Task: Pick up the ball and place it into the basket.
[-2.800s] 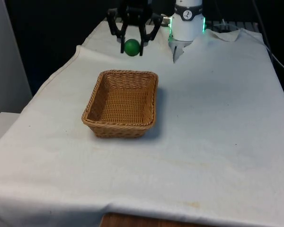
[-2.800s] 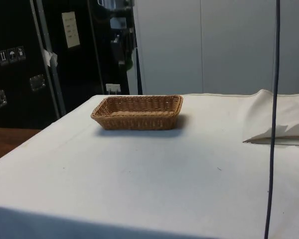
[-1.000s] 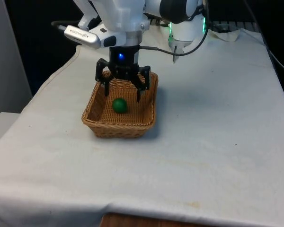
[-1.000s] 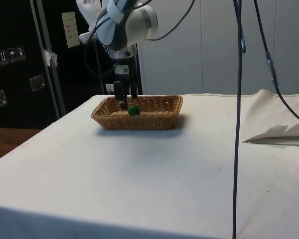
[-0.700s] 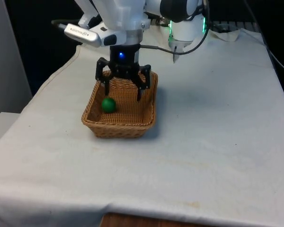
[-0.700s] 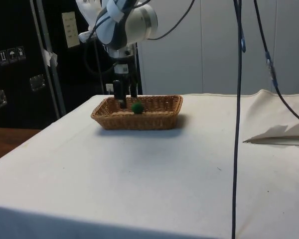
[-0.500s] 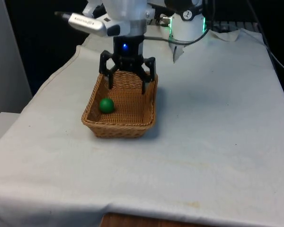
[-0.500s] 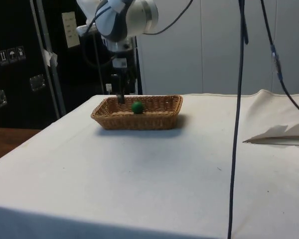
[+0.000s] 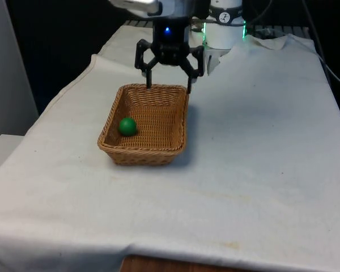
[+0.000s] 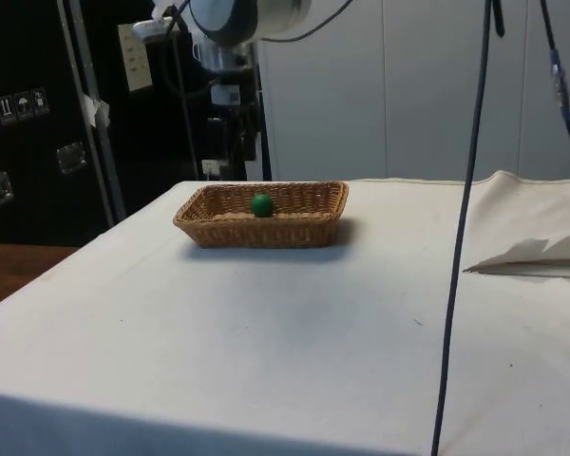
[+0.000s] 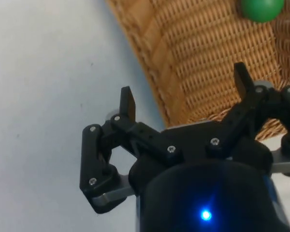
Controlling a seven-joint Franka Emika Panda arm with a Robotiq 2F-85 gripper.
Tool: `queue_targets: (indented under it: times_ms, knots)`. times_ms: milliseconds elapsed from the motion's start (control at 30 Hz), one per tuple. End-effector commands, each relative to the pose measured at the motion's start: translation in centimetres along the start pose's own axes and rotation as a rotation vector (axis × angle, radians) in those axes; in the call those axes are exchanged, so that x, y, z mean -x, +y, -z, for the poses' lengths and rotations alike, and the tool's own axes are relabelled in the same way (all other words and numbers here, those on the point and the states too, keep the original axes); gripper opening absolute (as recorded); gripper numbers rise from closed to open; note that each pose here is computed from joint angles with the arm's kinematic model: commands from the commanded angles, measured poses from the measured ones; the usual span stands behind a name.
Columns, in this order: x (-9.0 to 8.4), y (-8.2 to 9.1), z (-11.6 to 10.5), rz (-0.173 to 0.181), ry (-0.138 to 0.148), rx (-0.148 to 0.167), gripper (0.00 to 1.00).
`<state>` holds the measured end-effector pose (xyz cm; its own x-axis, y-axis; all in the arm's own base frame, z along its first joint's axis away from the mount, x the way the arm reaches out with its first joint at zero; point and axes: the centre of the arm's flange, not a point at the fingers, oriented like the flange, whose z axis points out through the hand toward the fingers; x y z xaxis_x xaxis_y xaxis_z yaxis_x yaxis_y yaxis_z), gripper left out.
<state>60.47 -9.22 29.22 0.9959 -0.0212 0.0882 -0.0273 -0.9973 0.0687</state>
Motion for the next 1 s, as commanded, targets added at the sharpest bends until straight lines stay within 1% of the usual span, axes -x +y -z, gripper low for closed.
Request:
queue_targets:
  times_ms: [0,100,133,167,200,233,267,300,467,533,567,600,667,700,733,800,833,867,967]
  knots:
    - [0.2,-0.4,0.3,-0.002,-0.002,0.006,1.0]
    - [0.5,-1.2,0.8,-0.001,-0.002,0.001,1.0]
    - [0.6,-1.8,1.1,0.001,-0.001,-0.002,1.0]
    - [0.6,-1.8,1.1,0.001,-0.001,-0.002,1.0]
    - [0.7,-2.3,1.4,0.002,-0.003,-0.005,1.0]
    - [0.6,-2.2,1.3,0.003,-0.001,-0.012,1.0]
    - [0.7,-2.5,1.4,0.004,-0.001,-0.014,1.0]
    - [0.9,-2.9,1.7,0.002,-0.001,-0.008,1.0]
    - [1.5,-4.7,2.4,0.009,0.001,-0.02,1.0]
    - [1.7,-5.2,2.6,0.01,0.002,-0.023,1.0]
    - [1.5,-4.9,2.5,0.012,0.001,-0.03,1.0]
    - [1.8,-5.5,2.8,0.012,0.002,-0.025,1.0]
    - [2.1,-6.3,3.0,0.016,0.002,-0.031,1.0]
    - [2.1,-6.3,3.0,0.016,0.002,-0.031,1.0]
    - [2.4,-6.8,3.3,0.018,0.0,-0.035,1.0]
    - [2.6,-7.2,3.5,0.02,0.001,-0.038,1.0]
    - [2.4,-7.1,3.3,0.022,0.001,-0.045,1.0]
    - [2.6,-7.5,3.7,0.022,0.002,-0.04,1.0]
    - [2.9,-8.1,4.5,0.027,0.005,-0.048,1.0]
